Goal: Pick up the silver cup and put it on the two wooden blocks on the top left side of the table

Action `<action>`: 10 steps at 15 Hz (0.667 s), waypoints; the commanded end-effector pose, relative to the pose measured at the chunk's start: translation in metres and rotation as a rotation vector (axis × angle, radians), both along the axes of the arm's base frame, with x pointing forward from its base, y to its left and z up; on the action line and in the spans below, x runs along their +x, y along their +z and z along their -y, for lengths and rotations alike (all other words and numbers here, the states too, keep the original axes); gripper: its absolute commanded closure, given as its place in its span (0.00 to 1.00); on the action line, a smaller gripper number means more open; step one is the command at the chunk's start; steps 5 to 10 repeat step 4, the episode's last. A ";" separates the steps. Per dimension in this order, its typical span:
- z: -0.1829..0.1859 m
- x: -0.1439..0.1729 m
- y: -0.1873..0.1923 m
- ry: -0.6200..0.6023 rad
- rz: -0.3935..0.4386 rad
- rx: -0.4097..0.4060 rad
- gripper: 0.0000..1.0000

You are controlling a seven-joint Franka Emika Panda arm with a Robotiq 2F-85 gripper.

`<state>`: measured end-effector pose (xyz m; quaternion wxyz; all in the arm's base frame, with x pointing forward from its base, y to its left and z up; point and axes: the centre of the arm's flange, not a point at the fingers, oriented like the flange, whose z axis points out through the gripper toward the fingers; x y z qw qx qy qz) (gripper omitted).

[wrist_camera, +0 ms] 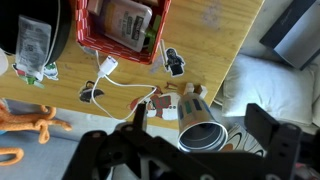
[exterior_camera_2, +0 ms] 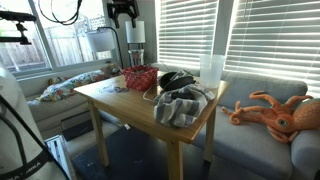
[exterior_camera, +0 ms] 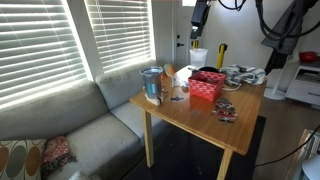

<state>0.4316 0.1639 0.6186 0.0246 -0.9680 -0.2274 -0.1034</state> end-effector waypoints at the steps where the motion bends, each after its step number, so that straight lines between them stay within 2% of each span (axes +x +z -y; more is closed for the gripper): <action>1: 0.000 0.001 -0.001 -0.001 -0.002 0.000 0.00; 10: 0.001 0.003 -0.003 -0.002 -0.007 0.000 0.00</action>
